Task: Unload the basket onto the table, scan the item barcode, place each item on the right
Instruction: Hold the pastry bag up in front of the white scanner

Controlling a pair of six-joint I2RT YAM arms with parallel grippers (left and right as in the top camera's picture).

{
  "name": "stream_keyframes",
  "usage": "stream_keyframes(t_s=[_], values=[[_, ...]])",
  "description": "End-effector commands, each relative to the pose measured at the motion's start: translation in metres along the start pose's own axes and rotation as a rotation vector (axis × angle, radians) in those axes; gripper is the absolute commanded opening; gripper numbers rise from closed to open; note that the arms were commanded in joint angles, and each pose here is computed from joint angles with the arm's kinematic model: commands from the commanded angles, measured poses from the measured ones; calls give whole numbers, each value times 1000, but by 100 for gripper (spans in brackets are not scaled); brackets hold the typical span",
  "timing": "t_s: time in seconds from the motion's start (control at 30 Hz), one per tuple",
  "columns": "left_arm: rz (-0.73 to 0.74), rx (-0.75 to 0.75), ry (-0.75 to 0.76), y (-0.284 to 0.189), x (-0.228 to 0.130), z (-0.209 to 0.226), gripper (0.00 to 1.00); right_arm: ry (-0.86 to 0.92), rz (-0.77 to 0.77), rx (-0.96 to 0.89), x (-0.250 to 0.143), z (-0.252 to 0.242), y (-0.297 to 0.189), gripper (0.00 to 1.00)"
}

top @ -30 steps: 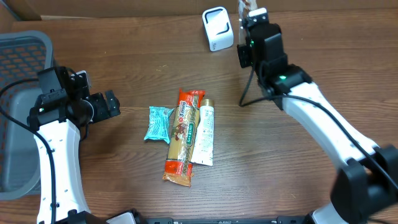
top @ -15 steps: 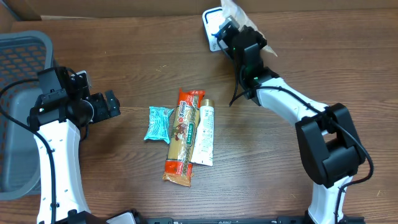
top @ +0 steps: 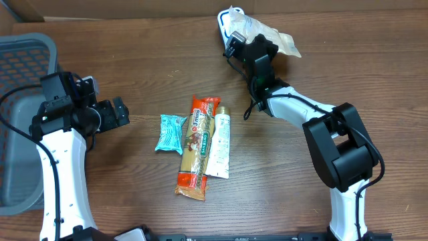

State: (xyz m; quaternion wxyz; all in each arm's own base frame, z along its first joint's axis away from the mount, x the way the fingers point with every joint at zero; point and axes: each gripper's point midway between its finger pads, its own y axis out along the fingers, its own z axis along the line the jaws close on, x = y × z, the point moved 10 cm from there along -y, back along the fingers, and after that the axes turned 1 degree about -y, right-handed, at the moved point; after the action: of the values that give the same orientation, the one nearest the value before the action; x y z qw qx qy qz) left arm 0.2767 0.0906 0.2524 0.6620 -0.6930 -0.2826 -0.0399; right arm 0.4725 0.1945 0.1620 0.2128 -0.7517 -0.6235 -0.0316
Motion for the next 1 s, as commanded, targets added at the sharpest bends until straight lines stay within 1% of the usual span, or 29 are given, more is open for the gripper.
stream_keyframes(t_s=[0.0, 0.2, 0.37, 0.53, 0.63, 0.73, 0.87, 0.93, 0.97], values=[[-9, -8, 20, -2, 2, -1, 100, -4, 2, -27, 6, -6, 0, 4], [-9, -8, 20, -2, 2, -1, 100, 3, 3, -28, 6, -5, 0, 4], [-9, -8, 20, -2, 2, -1, 99, 81, 16, -17, 4, -3, 0, 4], [-9, -8, 20, -2, 2, -1, 100, 103, 17, -13, 5, -5, -3, 4], [-9, -8, 20, -2, 2, -1, 100, 127, 21, -32, 7, -13, -6, 4], [-9, -8, 20, -2, 2, -1, 100, 179, 29, -44, 8, -27, -14, 4], [-9, -8, 20, -2, 2, -1, 100, 266, 39, -2, 8, -51, -34, 3], [-9, -8, 20, -2, 2, -1, 100, 366, 41, 28, 7, -68, -50, 3], [-9, -8, 20, -2, 2, -1, 100, 474, 21, 81, 7, -82, -65, 4]])
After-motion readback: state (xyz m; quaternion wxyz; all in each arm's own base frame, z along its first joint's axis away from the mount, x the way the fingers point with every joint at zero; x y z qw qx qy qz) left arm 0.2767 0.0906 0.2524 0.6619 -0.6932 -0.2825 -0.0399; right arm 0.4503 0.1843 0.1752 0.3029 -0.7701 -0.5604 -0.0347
